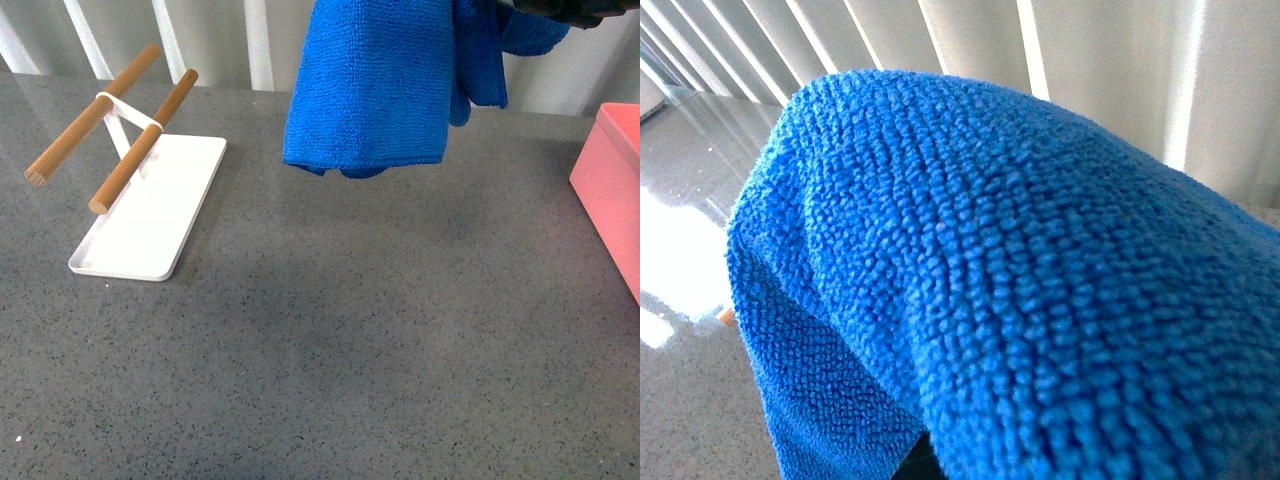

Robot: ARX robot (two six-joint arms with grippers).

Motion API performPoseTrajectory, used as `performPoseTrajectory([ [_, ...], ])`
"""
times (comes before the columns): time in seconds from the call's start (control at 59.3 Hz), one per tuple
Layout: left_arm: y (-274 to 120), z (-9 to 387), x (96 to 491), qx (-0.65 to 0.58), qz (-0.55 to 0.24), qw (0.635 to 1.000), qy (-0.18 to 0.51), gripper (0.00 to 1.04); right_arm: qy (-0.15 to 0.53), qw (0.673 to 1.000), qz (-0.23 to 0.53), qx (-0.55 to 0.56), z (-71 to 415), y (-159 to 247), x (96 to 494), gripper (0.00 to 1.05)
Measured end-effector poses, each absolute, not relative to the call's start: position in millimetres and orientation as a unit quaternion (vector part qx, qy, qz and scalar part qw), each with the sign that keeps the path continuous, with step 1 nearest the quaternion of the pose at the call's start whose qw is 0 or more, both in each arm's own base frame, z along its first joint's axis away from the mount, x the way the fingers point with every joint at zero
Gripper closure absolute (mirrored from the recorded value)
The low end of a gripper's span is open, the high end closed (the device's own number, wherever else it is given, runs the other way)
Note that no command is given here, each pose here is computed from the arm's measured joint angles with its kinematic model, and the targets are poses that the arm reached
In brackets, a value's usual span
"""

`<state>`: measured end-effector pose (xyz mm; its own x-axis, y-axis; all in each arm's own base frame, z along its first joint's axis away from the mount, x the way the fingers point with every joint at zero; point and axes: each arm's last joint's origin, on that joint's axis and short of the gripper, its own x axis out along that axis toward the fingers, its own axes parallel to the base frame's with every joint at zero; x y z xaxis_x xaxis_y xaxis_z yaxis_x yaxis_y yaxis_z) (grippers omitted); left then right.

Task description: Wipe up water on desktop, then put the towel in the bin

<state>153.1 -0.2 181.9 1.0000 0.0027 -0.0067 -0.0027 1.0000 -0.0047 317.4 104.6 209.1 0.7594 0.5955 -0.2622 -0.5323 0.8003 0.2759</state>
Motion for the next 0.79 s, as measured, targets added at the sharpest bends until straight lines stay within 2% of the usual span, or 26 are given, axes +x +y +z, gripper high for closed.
performPoseTrajectory([
  [0.371,0,170,134,-0.002,0.0,1.0,-0.002,1.01,0.175,0.936,0.295,0.083,210,105,316,1.01],
  [0.792,0,174,122,-0.002,-0.001,1.0,-0.012,1.01,0.173,0.936,0.295,0.078,216,103,313,1.01],
])
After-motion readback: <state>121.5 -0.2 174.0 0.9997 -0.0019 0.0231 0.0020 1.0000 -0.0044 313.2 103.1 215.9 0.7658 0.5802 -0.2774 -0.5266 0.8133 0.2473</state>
